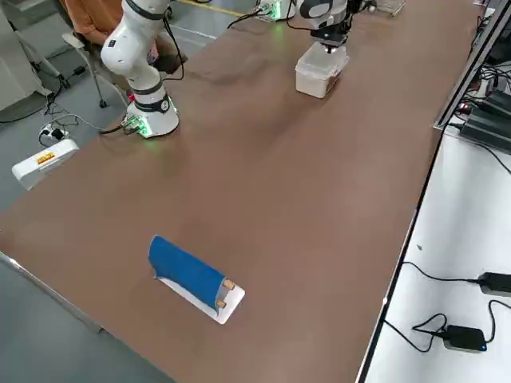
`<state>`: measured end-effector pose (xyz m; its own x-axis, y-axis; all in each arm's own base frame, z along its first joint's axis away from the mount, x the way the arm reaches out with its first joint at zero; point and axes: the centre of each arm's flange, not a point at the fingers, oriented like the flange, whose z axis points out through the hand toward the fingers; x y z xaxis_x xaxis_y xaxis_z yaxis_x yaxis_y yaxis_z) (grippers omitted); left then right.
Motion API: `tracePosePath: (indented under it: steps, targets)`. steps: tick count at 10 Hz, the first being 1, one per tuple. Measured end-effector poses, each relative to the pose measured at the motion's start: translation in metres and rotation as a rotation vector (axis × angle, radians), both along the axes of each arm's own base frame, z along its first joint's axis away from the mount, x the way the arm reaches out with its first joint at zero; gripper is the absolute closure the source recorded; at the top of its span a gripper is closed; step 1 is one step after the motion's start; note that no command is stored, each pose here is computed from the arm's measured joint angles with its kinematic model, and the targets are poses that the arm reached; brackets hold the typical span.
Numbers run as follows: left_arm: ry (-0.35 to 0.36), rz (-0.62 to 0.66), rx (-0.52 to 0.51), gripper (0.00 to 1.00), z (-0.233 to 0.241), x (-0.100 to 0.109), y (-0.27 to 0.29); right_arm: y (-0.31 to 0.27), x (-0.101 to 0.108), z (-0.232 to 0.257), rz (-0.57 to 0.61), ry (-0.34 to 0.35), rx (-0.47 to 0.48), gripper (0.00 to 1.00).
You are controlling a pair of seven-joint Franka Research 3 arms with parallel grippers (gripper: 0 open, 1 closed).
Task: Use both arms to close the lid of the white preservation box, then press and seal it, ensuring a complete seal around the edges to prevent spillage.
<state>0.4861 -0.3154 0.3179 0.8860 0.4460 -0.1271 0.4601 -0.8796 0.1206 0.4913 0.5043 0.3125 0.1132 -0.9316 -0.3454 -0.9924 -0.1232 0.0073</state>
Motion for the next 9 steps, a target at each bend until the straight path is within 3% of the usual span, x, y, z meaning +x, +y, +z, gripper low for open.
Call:
tracePosePath:
  steps: [1, 3, 6, 9]
  targets:
    - [-0.011, 0.027, 0.002, 0.99, 0.024, 0.008, 0.000, -0.004, 0.004, 0.001, -0.004, 0.008, -0.009, 0.99]
    - [-0.021, 0.059, -0.013, 0.99, 0.048, 0.002, -0.026, -0.015, 0.015, 0.011, 0.010, 0.024, -0.038, 0.99]
    - [-0.001, 0.069, -0.038, 0.99, 0.051, -0.018, -0.076, -0.066, 0.040, 0.045, 0.102, 0.059, -0.099, 0.99]
    - [0.031, 0.119, -0.092, 0.99, 0.052, -0.014, -0.119, -0.132, 0.061, 0.045, 0.188, 0.109, -0.086, 0.99]
